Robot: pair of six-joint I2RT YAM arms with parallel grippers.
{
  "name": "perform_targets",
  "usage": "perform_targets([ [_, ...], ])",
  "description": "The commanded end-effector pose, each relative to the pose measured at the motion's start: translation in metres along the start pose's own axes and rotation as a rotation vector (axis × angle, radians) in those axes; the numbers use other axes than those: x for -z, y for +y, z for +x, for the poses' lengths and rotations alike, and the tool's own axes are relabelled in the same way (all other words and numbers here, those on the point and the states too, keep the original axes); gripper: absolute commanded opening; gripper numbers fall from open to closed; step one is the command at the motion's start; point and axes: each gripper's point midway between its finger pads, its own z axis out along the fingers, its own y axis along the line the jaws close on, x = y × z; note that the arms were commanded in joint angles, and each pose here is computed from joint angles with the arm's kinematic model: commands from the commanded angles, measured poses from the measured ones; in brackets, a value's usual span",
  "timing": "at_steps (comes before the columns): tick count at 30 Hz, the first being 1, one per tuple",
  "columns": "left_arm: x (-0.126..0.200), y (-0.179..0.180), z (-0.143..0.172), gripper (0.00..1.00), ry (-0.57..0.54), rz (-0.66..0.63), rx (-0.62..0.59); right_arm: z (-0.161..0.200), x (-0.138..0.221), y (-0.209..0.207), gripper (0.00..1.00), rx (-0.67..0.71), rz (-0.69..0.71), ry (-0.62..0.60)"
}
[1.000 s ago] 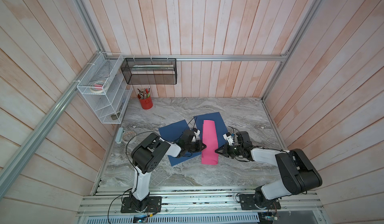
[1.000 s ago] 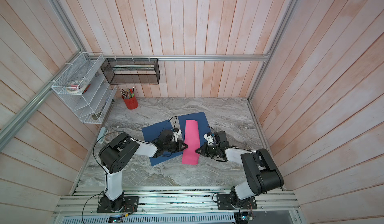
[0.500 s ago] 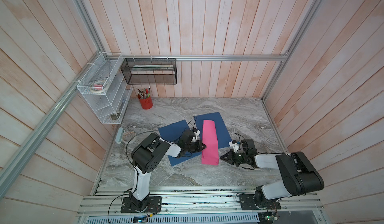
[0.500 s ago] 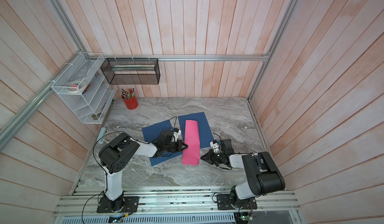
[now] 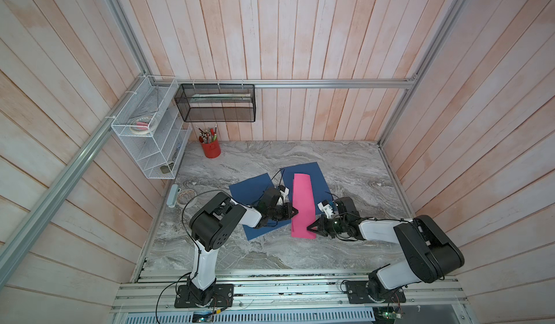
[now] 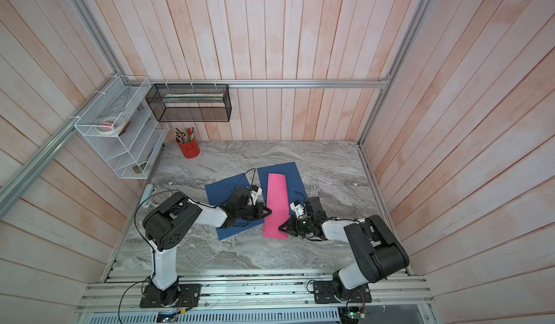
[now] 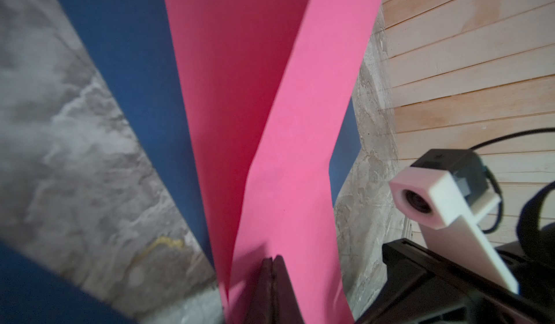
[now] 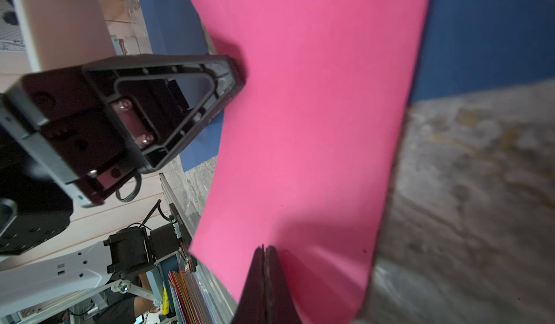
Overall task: Fold the rectangular paper in half along the long edge
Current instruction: Fold the paper at the center of the board.
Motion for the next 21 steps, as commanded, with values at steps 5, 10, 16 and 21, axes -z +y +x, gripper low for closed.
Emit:
perform_targets([
  [5, 0.001, 0.064, 0.043, 0.00, 0.105, -0.188, 0.110, 0.023, 0.014, -0.039, 0.00, -0.097, 0.066, -0.026],
  [10, 0.001, 0.064, 0.044, 0.00, 0.104, -0.186, 0.110, 0.027, 0.038, -0.056, 0.00, -0.142, 0.081, -0.070],
  [16, 0.000, 0.064, 0.044, 0.00, 0.108, -0.181, 0.112, -0.016, 0.056, -0.023, 0.00, -0.055, 0.033, -0.158],
  [21, 0.000, 0.064, 0.043, 0.00, 0.105, -0.181, 0.113, -0.082, 0.055, 0.021, 0.00, 0.057, -0.043, -0.199],
])
